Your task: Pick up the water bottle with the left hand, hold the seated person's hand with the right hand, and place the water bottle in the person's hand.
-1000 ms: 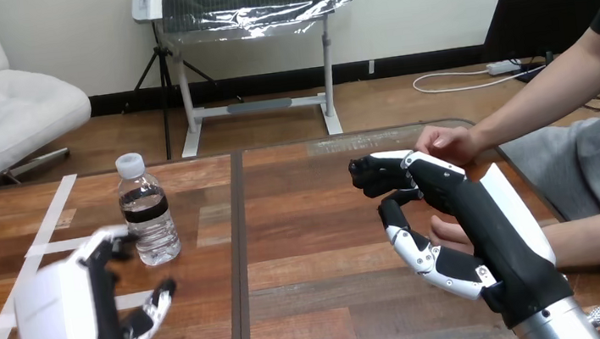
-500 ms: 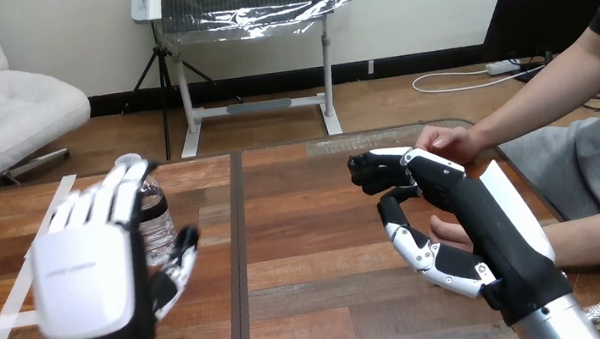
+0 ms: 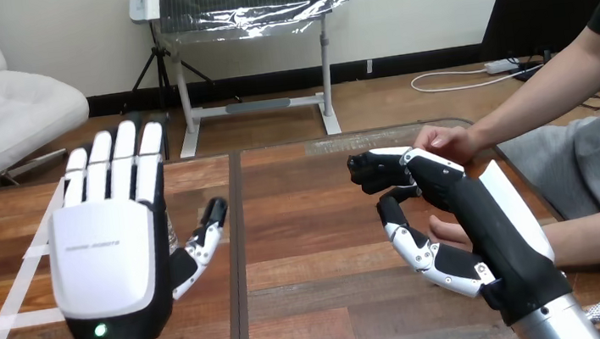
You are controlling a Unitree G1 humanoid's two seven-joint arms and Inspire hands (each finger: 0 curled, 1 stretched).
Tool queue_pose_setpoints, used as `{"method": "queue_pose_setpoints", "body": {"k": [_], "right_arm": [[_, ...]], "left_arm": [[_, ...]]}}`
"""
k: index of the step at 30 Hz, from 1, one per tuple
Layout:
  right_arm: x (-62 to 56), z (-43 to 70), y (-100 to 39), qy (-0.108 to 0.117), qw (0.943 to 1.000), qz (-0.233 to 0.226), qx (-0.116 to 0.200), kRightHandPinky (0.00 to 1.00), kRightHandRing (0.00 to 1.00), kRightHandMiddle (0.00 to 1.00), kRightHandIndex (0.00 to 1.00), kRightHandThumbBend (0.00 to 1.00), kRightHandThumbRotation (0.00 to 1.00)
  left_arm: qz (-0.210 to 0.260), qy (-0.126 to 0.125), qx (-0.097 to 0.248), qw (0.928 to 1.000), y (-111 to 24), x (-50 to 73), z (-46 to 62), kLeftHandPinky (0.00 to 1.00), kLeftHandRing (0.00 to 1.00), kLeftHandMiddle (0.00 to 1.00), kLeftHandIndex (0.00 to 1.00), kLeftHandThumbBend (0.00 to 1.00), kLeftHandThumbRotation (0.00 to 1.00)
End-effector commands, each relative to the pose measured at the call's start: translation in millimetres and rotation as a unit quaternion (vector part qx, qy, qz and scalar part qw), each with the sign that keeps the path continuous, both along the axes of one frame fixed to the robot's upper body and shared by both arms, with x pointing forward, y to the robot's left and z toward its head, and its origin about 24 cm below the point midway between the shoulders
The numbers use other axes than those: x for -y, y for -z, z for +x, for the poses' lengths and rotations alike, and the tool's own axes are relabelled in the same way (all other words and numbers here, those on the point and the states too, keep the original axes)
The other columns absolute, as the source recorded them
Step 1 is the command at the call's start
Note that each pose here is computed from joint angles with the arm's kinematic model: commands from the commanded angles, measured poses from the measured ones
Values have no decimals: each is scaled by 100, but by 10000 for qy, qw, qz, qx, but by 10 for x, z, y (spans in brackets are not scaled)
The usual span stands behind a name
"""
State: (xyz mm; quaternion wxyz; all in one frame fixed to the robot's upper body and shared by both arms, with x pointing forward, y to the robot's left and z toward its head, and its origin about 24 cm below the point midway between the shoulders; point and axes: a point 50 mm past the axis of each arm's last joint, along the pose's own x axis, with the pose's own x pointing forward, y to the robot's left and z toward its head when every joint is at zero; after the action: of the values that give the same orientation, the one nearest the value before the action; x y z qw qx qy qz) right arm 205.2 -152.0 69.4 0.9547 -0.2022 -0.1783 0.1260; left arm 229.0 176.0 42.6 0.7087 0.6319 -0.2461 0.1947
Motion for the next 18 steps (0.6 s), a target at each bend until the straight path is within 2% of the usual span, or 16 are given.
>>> {"method": "queue_pose_setpoints", "body": {"k": [1,9,18], "right_arm": [[-62,110,-229,-150,9980,147,590,64,71,73,73,14,0],[-68,113,-230,-144,9981,167,573,64,71,73,73,13,0],[-68,116,-234,-147,9981,133,589,64,71,72,72,13,0]], "left_arm": [[254,125,450,9986,-171,25,132,91,95,96,94,41,99],[318,140,501,9981,-192,37,167,94,97,98,95,41,100],[415,71,376,9984,-201,22,233,95,98,98,95,41,100]]}}
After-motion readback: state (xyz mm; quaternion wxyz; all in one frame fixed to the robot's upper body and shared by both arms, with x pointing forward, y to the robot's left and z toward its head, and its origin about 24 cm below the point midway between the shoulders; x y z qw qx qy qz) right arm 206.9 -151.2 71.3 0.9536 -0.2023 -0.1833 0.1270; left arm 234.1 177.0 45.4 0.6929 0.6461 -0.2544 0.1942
